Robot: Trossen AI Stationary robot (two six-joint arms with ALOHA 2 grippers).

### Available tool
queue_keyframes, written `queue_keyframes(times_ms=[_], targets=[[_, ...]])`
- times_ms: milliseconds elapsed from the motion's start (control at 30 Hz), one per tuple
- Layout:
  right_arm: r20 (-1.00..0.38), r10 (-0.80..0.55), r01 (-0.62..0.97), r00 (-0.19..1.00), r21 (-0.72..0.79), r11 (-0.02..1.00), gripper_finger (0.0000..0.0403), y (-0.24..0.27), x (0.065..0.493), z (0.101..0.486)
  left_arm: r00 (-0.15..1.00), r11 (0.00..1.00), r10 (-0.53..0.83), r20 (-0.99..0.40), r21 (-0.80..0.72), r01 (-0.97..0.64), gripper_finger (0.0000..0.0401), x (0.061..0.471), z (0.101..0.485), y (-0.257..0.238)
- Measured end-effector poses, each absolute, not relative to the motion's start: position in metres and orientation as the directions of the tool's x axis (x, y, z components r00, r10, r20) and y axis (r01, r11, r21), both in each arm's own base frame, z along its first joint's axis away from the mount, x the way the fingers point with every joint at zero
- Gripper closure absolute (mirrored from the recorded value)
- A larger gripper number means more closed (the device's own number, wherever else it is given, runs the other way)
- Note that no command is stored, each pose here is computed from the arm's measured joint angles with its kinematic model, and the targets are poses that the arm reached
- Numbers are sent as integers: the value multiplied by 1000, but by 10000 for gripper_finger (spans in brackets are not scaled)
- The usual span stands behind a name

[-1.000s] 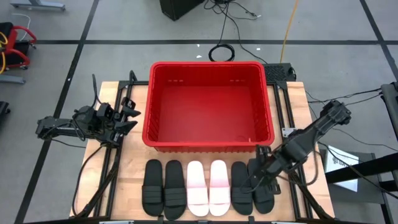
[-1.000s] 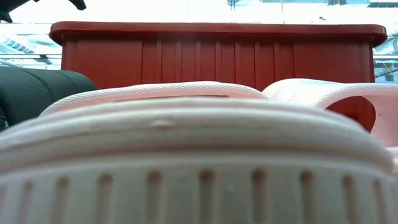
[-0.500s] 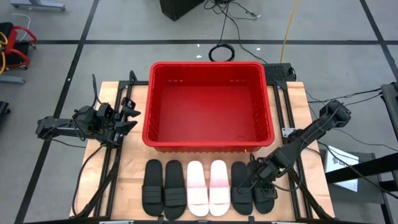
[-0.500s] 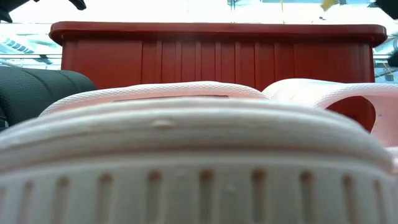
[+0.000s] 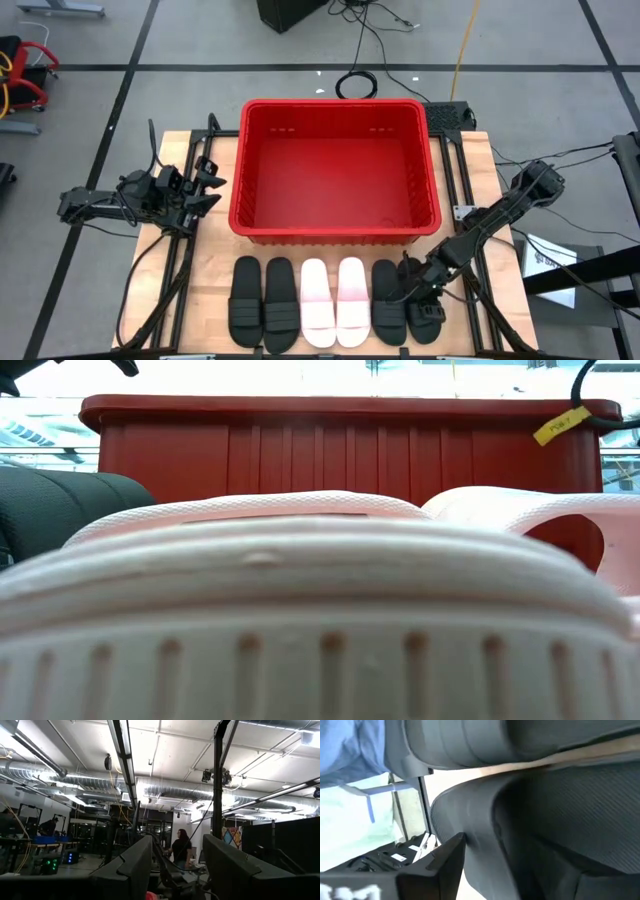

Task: Pick and place slides into bin
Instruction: Put the black slide into the red bin

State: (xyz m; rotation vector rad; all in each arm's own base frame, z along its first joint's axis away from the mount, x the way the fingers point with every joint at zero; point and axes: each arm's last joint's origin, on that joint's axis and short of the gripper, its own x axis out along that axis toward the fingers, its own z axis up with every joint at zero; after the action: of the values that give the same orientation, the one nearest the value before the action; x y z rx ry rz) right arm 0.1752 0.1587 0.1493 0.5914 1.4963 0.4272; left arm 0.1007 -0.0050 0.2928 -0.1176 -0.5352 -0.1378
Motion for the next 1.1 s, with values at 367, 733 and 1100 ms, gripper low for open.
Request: queue_keyframes(times_ms=[367, 733, 1100], targets=[[-760, 646, 25, 68, 648, 761, 280, 159, 175, 145, 852, 984, -100, 514, -76, 161, 217, 101, 293, -5], [-755, 654, 2, 58, 655, 756, 354, 159, 175, 145, 853, 984, -100, 513, -76, 161, 217, 101, 293, -5], [-688, 724, 21, -48, 724, 689, 392, 158, 174, 146, 853, 984, -98, 513, -77, 160, 217, 101, 293, -5]])
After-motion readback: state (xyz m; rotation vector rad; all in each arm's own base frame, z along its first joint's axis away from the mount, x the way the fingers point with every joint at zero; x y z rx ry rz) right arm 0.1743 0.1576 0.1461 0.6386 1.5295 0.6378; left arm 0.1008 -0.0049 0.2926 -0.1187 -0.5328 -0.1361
